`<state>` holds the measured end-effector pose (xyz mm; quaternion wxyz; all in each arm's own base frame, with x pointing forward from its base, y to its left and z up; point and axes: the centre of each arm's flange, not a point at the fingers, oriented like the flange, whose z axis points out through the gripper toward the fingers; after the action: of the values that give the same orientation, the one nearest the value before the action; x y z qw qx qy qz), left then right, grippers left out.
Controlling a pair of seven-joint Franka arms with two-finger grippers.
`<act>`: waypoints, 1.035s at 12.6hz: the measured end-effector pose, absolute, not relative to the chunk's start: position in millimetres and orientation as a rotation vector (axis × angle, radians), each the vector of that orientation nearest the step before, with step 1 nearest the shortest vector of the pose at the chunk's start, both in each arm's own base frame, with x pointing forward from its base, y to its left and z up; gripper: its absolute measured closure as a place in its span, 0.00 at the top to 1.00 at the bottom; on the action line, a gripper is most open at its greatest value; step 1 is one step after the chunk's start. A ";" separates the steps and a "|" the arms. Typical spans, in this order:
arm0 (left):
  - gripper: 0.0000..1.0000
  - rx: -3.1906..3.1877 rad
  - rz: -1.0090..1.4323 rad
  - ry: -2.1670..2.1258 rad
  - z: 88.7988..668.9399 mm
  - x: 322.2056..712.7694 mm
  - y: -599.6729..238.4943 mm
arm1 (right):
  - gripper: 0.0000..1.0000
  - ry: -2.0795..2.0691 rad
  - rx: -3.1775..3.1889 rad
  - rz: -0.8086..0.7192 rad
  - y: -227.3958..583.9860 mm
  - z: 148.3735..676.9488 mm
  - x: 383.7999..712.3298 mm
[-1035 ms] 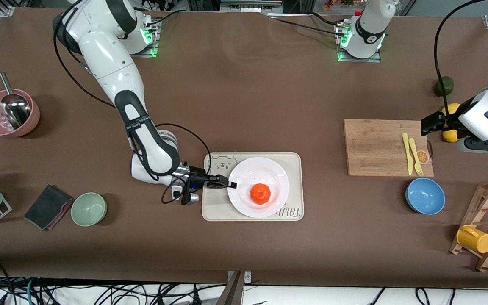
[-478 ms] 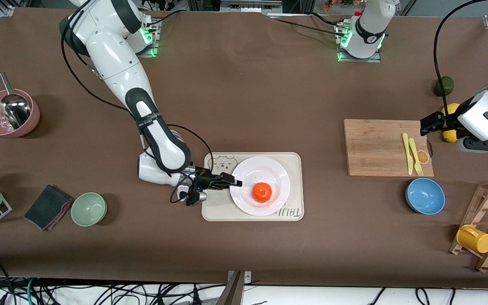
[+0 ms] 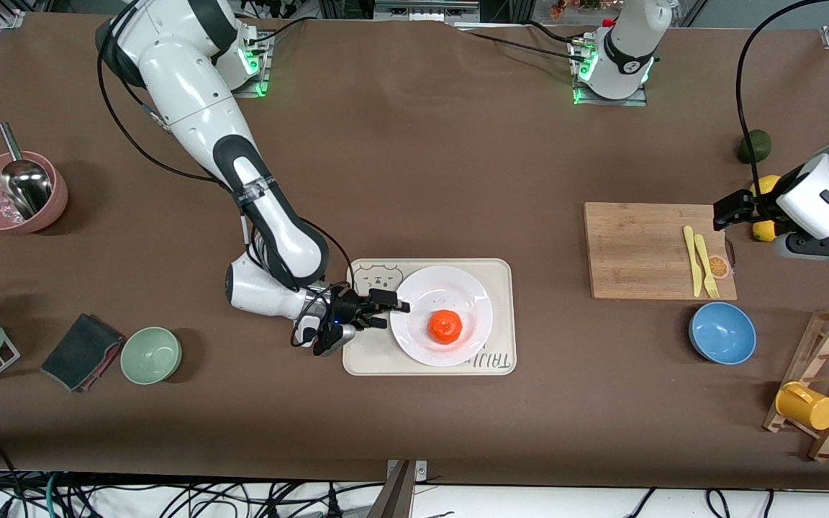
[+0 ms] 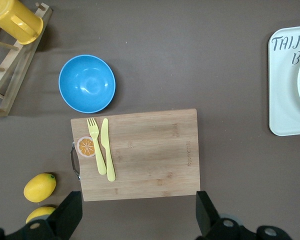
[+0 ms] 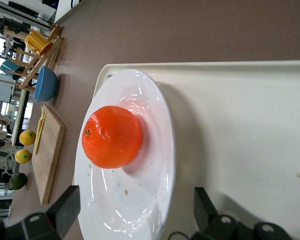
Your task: Place orange and plate with both arms
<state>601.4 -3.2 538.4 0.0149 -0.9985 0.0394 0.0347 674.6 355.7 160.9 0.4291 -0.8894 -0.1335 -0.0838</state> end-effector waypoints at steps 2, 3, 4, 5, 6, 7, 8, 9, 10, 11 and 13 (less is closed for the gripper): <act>1.00 -3.107 0.108 0.123 538.2 601.4 -3.2 | 1.00 -0.453 -2.324 -0.231 348.0 180.4 683.3; 1.00 -3.107 0.109 0.123 538.1 601.4 -3.2 | 1.00 -0.503 -2.380 -0.244 342.8 195.2 689.2; 1.00 -3.107 0.109 0.123 538.0 601.3 -3.2 | 1.00 -0.557 -2.430 -0.253 340.0 211.5 692.9; 1.00 -3.107 0.109 0.123 537.9 601.3 -3.3 | 1.00 -0.620 -2.477 -0.255 338.4 225.8 694.7; 1.00 -3.107 0.109 0.123 538.0 601.3 -3.3 | 1.00 -0.680 -2.526 -0.253 335.6 235.0 696.0; 1.00 -3.107 0.109 0.123 537.9 601.3 -3.3 | 1.00 -0.742 -2.578 -0.236 329.8 237.8 696.7; 1.00 -3.107 0.110 0.123 537.9 601.3 -3.3 | 1.00 -0.796 -2.628 -0.202 320.7 238.4 697.8; 1.00 -3.107 0.110 0.123 537.8 601.3 -3.4 | 1.00 -0.846 -2.681 -0.140 308.3 240.2 698.1; 1.00 -3.107 0.110 0.123 537.6 601.2 -3.4 | 1.00 -0.885 -2.732 -0.070 293.4 246.5 698.5; 1.00 -3.107 0.111 0.123 537.5 601.2 -3.4 | 1.00 -0.907 -2.781 -0.007 279.1 258.3 698.6; 1.00 -3.107 0.111 0.123 537.4 601.2 -3.5 | 1.00 -0.904 -2.874 0.114 248.9 291.5 696.9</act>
<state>601.2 -3.5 537.4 0.0149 -0.9985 0.0397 0.0358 696.9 248.9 291.5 0.0631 -0.9513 -0.2993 0.0379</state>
